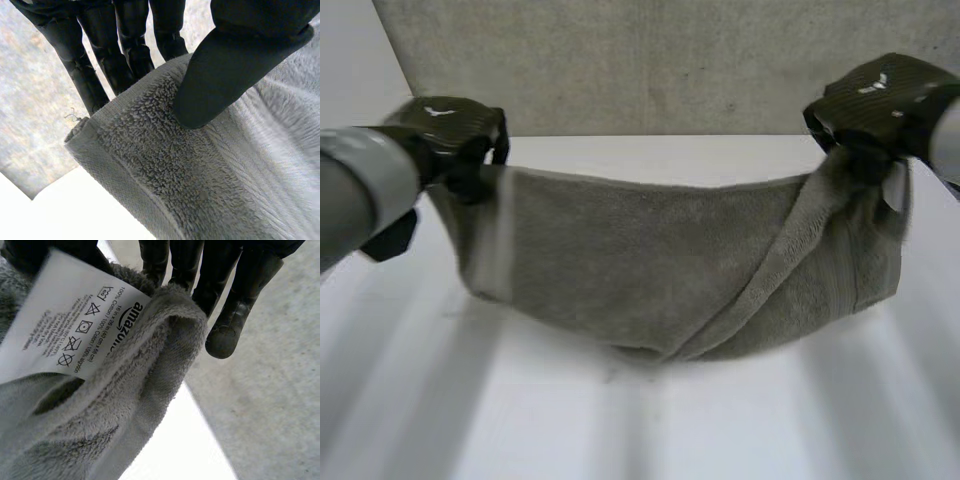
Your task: Fold the towel.
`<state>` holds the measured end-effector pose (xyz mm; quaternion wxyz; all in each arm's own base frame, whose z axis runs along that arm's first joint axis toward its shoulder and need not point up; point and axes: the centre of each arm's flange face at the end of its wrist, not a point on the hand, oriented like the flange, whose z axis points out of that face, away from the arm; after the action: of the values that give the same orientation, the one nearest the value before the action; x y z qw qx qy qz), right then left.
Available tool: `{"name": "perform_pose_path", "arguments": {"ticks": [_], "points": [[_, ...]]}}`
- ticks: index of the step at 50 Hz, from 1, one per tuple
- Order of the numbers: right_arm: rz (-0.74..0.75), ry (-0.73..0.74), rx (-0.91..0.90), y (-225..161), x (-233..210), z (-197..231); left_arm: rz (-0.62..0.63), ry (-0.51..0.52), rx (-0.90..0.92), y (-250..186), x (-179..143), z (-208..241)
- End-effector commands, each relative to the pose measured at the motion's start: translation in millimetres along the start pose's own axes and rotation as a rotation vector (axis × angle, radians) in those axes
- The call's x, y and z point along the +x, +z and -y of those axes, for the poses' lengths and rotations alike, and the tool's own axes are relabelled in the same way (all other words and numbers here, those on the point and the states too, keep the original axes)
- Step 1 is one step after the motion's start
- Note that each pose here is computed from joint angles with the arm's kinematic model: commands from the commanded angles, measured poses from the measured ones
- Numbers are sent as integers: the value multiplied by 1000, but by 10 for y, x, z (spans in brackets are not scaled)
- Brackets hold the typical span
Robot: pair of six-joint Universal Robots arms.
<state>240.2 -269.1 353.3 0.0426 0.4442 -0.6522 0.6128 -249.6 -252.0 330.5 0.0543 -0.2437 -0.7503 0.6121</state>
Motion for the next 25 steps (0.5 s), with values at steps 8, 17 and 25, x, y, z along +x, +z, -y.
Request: {"name": "perform_pose_path", "arguments": {"ticks": [8, 17, 25], "points": [[-533, 73, 500, 678, 406, 493, 168, -238, 599, 602, -282, 887], [-232, 52, 295, 760, -332, -232, 140, -257, 324, 745, -130, 0], [26, -87, 63, 686, -1115, -1049, 144, -250, 65, 653, -69, -998]]}}
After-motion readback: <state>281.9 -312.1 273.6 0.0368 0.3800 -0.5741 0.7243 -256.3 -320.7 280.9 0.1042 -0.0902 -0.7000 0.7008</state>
